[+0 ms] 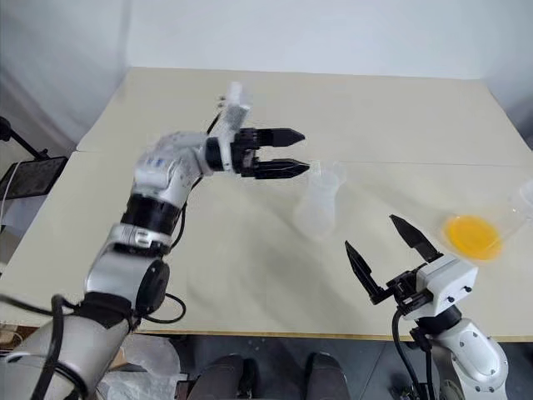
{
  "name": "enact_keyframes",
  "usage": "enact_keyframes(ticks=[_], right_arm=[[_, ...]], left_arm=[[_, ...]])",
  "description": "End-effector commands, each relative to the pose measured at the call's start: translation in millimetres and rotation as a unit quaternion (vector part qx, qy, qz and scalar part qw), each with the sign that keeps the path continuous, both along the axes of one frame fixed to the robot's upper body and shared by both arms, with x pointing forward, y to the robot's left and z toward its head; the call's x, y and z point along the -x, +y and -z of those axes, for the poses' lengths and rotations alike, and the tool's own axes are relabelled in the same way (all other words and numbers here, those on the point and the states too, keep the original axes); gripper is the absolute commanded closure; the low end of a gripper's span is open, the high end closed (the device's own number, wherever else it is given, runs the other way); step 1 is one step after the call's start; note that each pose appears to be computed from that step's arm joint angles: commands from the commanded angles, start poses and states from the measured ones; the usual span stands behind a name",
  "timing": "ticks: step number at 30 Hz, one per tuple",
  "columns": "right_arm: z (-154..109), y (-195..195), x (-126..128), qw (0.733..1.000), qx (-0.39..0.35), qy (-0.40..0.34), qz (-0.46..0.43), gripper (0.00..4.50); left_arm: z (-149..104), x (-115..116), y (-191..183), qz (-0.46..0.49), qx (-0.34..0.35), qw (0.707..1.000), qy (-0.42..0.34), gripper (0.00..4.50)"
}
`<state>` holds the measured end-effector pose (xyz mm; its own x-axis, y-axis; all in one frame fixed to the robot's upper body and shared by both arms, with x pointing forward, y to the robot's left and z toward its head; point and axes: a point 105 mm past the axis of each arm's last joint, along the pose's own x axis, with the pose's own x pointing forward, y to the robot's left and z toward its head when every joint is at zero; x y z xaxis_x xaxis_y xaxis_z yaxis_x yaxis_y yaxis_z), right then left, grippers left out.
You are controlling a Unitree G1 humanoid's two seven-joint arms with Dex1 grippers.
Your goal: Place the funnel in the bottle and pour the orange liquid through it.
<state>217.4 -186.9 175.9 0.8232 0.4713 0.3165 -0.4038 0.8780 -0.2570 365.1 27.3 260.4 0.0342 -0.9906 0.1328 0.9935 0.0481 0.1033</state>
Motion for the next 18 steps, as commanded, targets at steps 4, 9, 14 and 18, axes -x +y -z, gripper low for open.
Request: enact_keyframes(ticks=[4,9,14,18], right_arm=[[-18,-27,-2,0.997,-0.045,-0.034,0.053,0.0],[-23,-45,-5,0.995,-0.05,-0.04,0.08,0.0],[-24,-53,-5,0.994,-0.044,-0.044,0.09,0.0],[-23,-65,8,0.991,-0.041,-0.044,0.118,0.0]], left_arm=[[-26,0,56,-0.1,0.069,0.984,-0.13,0.03],[-28,-7,93,-0.181,0.069,0.971,-0.142,0.03],[2,6,111,-0.173,0.02,0.978,-0.111,0.03],[42,19,137,-0.211,-0.011,0.974,-0.082,0.03]])
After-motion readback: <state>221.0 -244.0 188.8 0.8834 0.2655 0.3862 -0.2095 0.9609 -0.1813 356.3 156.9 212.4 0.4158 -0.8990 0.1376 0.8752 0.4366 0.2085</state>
